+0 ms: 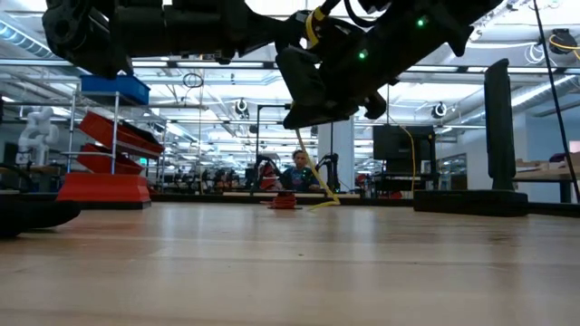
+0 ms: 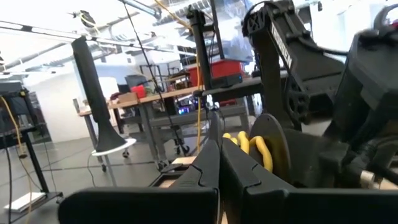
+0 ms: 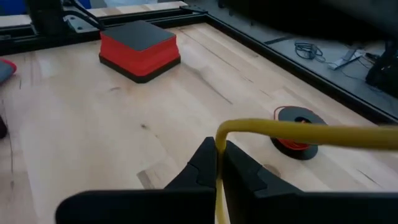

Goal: Coil cords
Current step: Coil the yellow wire into the spool

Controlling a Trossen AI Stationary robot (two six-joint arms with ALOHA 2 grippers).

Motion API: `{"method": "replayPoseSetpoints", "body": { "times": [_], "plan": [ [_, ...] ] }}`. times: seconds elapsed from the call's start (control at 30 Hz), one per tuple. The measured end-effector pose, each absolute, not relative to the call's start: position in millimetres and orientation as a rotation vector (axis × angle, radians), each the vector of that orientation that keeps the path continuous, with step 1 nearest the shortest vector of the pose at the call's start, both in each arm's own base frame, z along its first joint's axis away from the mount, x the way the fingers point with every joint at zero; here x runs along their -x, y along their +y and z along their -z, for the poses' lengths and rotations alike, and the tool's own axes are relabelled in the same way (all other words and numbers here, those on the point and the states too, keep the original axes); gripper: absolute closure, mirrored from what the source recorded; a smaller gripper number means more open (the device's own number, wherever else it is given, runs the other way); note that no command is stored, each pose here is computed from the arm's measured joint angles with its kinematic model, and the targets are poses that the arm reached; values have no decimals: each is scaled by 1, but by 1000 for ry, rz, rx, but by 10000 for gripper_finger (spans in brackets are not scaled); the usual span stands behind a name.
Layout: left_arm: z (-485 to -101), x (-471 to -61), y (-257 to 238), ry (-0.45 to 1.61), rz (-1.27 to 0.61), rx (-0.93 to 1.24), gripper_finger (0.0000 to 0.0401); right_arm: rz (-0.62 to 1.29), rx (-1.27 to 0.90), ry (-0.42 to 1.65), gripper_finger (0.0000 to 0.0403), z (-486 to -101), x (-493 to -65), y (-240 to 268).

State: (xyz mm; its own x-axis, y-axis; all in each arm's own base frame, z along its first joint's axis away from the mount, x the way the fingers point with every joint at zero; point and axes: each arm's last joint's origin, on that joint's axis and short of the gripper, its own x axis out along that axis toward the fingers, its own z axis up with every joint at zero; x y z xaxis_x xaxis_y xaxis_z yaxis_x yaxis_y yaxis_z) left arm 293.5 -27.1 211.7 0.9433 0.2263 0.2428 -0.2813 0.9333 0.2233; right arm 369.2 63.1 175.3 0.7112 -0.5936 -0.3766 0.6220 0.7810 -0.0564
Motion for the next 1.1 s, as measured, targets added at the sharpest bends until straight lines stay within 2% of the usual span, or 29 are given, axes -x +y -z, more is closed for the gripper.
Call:
{"method": "replayPoseSetpoints", "body": {
  "times": [0.4,1.1],
  "plan": [
    [-209,-295,-26,-181,-266,-265,401,655,-95,351,403,-195,-381,60],
    [-202,-295,-22,-124,-290,-257,401,682,-110,306,402,-201,-382,62]
  ]
}}
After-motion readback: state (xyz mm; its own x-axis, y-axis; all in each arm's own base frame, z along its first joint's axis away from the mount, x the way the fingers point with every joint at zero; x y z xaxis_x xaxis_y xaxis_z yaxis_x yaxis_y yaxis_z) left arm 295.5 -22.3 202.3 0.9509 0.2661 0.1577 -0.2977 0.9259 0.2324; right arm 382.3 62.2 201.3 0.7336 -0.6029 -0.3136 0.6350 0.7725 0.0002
